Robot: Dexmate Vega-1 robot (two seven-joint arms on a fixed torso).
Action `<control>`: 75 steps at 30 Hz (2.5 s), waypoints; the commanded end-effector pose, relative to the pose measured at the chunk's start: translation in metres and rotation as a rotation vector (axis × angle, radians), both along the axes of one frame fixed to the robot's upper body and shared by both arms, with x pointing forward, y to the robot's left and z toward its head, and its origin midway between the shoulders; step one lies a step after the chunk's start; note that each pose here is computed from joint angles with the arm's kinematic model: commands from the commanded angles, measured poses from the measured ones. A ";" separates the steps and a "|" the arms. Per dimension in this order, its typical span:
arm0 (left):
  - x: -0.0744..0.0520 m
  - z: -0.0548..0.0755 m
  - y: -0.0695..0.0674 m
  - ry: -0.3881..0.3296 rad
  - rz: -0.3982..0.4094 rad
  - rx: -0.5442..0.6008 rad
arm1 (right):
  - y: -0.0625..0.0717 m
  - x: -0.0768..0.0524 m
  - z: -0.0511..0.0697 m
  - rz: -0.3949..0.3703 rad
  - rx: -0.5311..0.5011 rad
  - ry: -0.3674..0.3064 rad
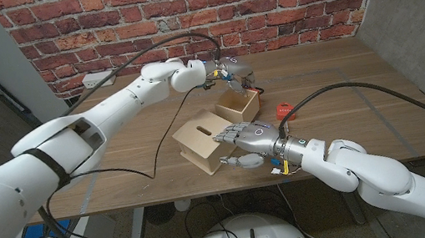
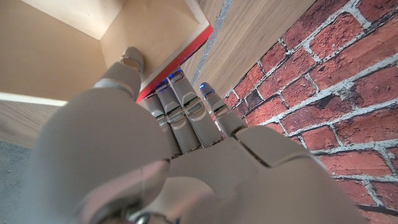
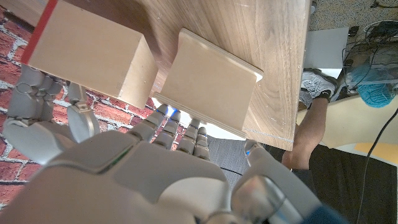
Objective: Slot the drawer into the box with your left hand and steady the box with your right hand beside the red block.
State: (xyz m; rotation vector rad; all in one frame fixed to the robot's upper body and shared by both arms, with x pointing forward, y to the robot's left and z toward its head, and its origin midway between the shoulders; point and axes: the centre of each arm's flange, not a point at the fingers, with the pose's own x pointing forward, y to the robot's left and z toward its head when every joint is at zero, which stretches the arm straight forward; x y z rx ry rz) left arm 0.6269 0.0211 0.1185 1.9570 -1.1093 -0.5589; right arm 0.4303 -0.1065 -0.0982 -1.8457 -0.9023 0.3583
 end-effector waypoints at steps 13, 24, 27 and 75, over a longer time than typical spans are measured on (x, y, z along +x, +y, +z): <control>-0.005 -0.006 0.000 -0.049 -0.028 0.019 | -0.004 -0.001 -0.002 -0.002 0.020 -0.011; -0.007 -0.015 0.002 -0.032 -0.014 0.004 | -0.006 -0.002 -0.002 -0.003 0.036 -0.008; -0.007 -0.015 0.003 -0.027 -0.012 0.010 | -0.006 -0.002 -0.002 -0.004 0.036 -0.005; -0.006 -0.018 0.013 -0.006 -0.010 0.017 | -0.006 0.000 -0.001 0.007 0.060 -0.003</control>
